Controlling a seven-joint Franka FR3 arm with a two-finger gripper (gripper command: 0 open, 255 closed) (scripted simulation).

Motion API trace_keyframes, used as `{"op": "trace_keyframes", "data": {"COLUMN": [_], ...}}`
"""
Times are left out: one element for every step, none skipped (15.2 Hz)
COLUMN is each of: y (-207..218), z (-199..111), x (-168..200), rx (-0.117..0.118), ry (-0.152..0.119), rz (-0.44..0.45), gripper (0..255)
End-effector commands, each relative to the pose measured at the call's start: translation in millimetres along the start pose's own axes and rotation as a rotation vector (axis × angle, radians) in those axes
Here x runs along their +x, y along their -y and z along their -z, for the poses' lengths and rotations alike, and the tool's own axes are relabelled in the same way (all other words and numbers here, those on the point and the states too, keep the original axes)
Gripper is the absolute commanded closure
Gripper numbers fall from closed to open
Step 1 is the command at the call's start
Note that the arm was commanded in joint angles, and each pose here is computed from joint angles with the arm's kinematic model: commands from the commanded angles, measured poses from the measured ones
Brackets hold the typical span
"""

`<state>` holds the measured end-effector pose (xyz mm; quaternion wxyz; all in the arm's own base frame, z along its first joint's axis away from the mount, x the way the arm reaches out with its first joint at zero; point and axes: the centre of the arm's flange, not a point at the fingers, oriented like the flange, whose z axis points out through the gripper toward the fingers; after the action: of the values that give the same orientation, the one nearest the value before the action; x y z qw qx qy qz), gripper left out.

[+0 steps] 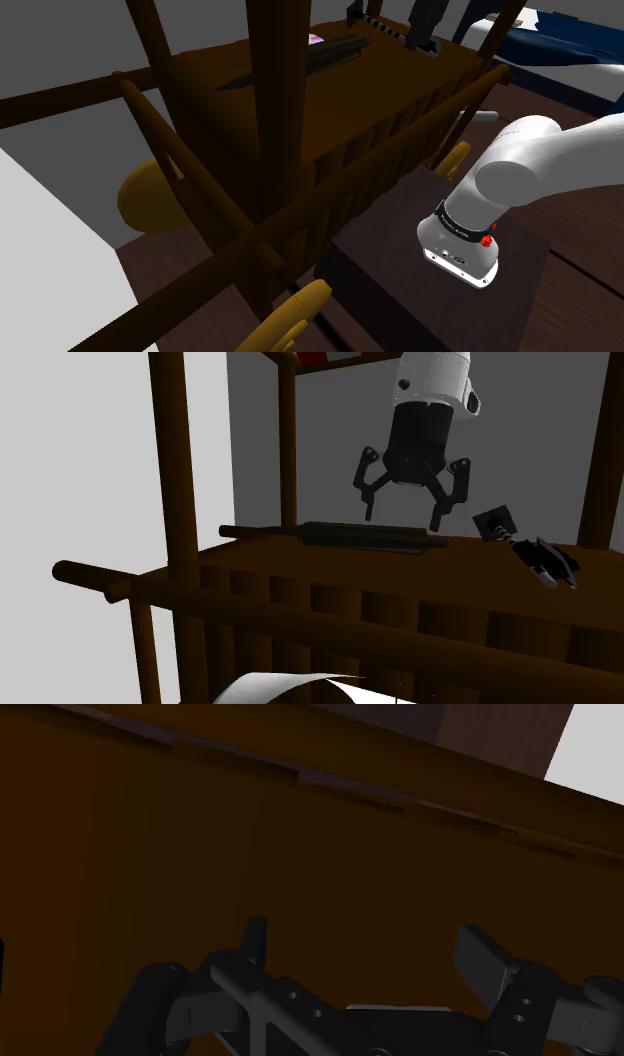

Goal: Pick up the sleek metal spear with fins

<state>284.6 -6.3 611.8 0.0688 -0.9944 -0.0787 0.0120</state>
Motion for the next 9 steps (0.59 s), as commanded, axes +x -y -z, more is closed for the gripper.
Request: {"op": "trace_keyframes", "data": {"y": [0, -1, -1, 1, 3, 6, 10, 15, 21], "z": [0, -2, -3, -5, -7, -9, -11, -12, -14], "x": [0, 13, 26, 40, 53, 65, 78, 90, 102], "rx": [0.0, -0.009, -0.017, -0.026, -0.034, -0.043, -0.051, -0.06, -0.068], "ry": [0.0, 0.002, 0.004, 0.007, 0.009, 0.011, 0.013, 0.015, 0.017], "rz": [0.0, 0.076, 0.153, 0.229, 0.305, 0.382, 0.458, 0.534, 0.611], "gripper": [0, 0, 0, 0, 0, 0, 0, 0, 0]}}
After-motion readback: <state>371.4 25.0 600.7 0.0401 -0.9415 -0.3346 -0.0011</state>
